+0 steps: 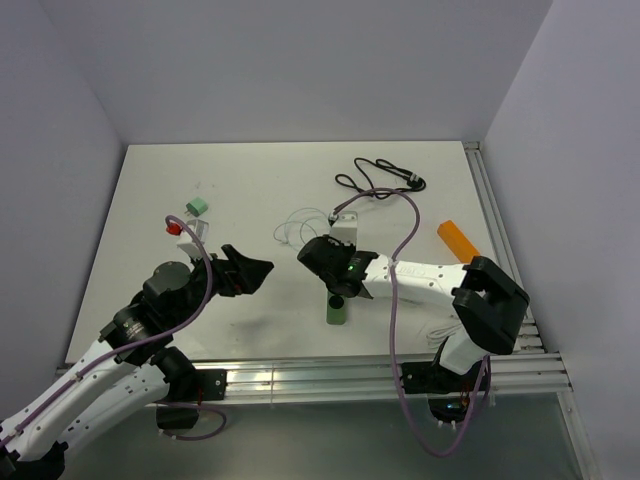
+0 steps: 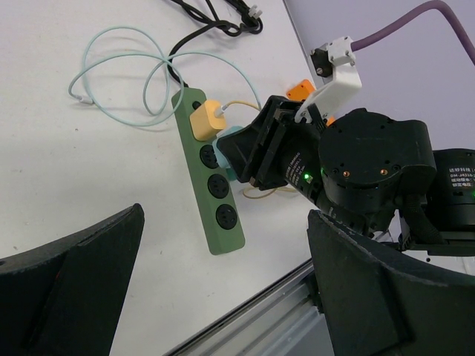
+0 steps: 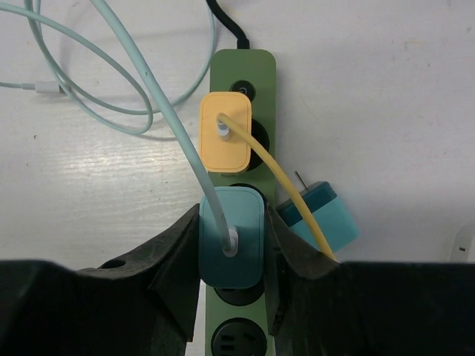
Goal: Insert the plug
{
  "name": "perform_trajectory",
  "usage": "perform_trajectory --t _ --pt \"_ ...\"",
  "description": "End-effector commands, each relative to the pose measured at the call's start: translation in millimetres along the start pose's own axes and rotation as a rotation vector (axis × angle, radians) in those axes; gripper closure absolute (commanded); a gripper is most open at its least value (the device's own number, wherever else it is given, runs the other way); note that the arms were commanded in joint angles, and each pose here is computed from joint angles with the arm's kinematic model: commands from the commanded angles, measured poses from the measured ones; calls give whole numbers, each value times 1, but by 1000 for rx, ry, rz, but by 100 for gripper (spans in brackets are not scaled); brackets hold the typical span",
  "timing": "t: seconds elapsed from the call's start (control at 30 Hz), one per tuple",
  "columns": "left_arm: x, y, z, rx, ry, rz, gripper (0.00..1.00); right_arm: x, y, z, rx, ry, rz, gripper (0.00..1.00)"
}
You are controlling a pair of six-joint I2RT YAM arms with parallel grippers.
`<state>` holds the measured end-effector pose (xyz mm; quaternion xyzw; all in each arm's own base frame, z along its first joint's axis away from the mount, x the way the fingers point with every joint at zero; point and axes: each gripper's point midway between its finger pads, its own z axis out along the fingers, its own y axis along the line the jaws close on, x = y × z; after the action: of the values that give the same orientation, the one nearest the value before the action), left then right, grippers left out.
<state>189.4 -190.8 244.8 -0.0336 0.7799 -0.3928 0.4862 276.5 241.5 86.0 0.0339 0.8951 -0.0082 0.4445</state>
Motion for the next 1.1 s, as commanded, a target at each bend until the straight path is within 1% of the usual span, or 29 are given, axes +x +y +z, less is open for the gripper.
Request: perform_trajectory --t 0.0,0.37,0.53,0.87,1.07 --pt "-4 -8 1 34 -12 4 3 -13 -6 4 57 -85 23 100" --pt "-3 -5 0 26 -11 11 3 -7 3 19 42 -118 37 100" --pt "-3 -4 -1 22 -13 13 3 -2 5 21 34 -105 40 100" --pt "-1 -5 0 29 -2 6 3 14 -5 15 61 -58 23 100" --pt "1 -6 1 36 4 -2 3 13 -8 10 65 -47 33 100"
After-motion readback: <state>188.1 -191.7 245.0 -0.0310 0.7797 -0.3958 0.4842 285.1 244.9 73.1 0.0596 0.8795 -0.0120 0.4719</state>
